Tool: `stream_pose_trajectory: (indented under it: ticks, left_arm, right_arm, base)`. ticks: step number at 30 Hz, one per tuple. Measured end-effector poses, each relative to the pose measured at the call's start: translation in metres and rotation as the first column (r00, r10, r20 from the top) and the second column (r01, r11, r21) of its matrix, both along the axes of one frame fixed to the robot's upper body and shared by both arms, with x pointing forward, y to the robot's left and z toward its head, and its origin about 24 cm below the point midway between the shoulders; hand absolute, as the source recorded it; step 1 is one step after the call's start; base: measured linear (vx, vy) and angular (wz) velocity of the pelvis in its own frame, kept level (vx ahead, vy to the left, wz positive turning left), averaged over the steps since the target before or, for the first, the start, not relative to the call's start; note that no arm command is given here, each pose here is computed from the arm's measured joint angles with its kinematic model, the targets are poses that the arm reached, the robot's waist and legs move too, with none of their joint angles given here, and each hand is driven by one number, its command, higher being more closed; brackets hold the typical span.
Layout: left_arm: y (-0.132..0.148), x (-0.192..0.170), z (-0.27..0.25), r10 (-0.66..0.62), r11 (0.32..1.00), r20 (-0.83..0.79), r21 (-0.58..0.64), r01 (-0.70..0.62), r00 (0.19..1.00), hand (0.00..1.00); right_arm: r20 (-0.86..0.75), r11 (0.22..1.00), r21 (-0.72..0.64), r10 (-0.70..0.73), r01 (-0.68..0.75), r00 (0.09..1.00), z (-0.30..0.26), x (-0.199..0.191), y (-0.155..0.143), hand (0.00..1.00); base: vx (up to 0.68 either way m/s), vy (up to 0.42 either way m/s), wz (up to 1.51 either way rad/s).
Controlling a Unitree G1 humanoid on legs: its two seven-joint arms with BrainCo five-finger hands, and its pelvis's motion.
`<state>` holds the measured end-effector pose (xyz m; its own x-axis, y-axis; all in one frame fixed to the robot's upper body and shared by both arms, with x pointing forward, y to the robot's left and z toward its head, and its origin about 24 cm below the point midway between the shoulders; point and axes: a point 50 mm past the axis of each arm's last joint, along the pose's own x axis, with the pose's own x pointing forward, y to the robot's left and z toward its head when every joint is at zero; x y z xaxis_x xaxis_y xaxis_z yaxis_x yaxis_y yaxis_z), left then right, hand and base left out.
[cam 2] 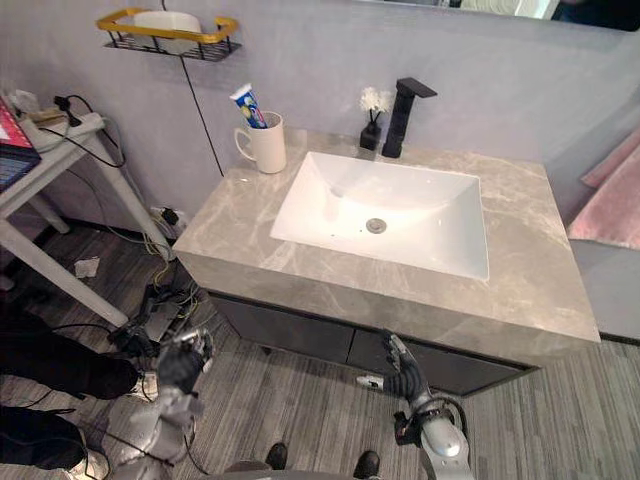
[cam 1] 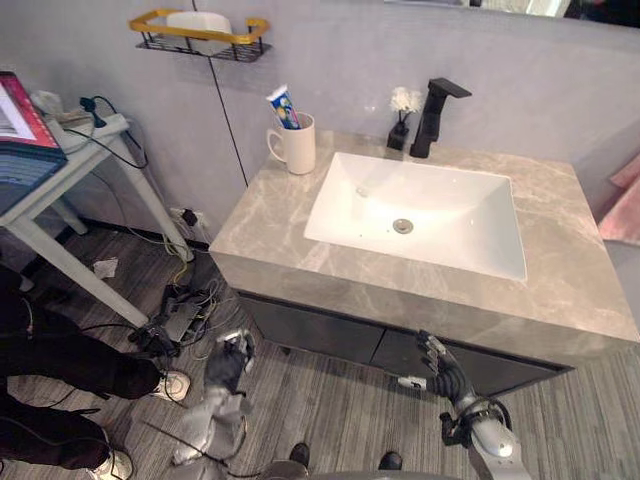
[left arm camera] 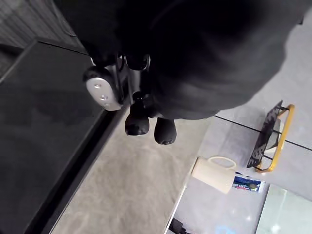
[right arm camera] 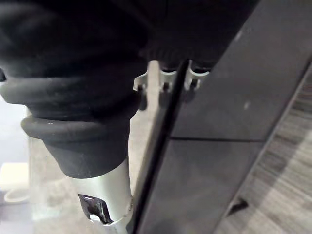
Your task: Organize washtable
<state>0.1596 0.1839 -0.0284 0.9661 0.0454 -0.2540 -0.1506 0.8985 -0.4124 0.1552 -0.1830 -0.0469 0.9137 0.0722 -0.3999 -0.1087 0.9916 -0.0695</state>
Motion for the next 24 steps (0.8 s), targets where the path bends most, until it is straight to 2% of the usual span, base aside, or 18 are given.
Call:
stream_pose_trajectory:
  ticks: [3,4,9,12,14,16,19,21,24]
  left_arm:
    - [-0.009,-0.008,-0.012,-0.036,0.998,-0.056,-0.045,0.034,0.998,1.0]
    - [-0.013,-0.012,-0.019,-0.057,0.997,-0.085,-0.06,0.052,0.995,0.0]
    - [-0.031,-0.026,-0.065,-0.159,0.985,-0.291,-0.113,0.132,0.943,0.0]
    - [-0.031,-0.04,-0.1,-0.165,0.986,-0.482,-0.102,0.132,0.86,0.0]
    - [-0.023,-0.047,-0.113,-0.118,0.993,-0.571,-0.065,0.099,0.813,0.0]
    - [-0.007,-0.056,-0.126,-0.023,0.997,-0.668,0.038,0.065,0.743,0.0]
    - [0.006,-0.071,-0.133,0.054,0.991,-0.733,0.125,0.056,0.678,0.0]
    - [0.012,-0.078,-0.135,0.099,0.988,-0.745,0.15,0.021,0.66,0.0]
    - [0.016,-0.078,-0.135,0.108,0.984,-0.748,0.173,0.036,0.655,0.0]
  right_arm:
    - [-0.028,1.0,0.022,-0.012,0.012,1.0,-0.005,-0.008,0.004,0.0]
    - [-0.042,0.999,0.033,-0.008,0.009,0.999,-0.008,-0.011,0.005,0.0]
    - [-0.212,0.998,0.06,-0.005,0.018,0.977,-0.044,-0.022,0.008,0.0]
    - [-0.368,0.997,0.05,-0.041,0.063,0.929,-0.074,-0.039,0.008,0.0]
    - [-0.449,0.995,0.035,-0.065,0.09,0.891,-0.088,-0.049,0.007,0.0]
    - [-0.547,0.991,0.005,-0.11,0.135,0.83,-0.104,-0.065,0.004,0.0]
    - [-0.576,0.976,-0.03,-0.194,0.216,0.794,-0.109,-0.065,-0.005,0.0]
    - [-0.58,0.958,-0.038,-0.254,0.285,0.774,-0.111,-0.064,-0.01,0.0]
    - [-0.583,0.936,-0.036,-0.303,0.349,0.754,-0.111,-0.066,-0.013,0.0]
  base:
    - [0.04,-0.001,0.23]
    - [0.04,0.0,0.04]
    - [0.01,0.002,0.0]
    - [0.07,0.007,-0.06]
    - [0.05,0.005,-0.07]
    - [0.03,0.015,-0.2]
    - [0.01,0.035,-0.66]
    - [-0.03,0.056,-1.1]
    - [-0.03,0.072,-1.13]
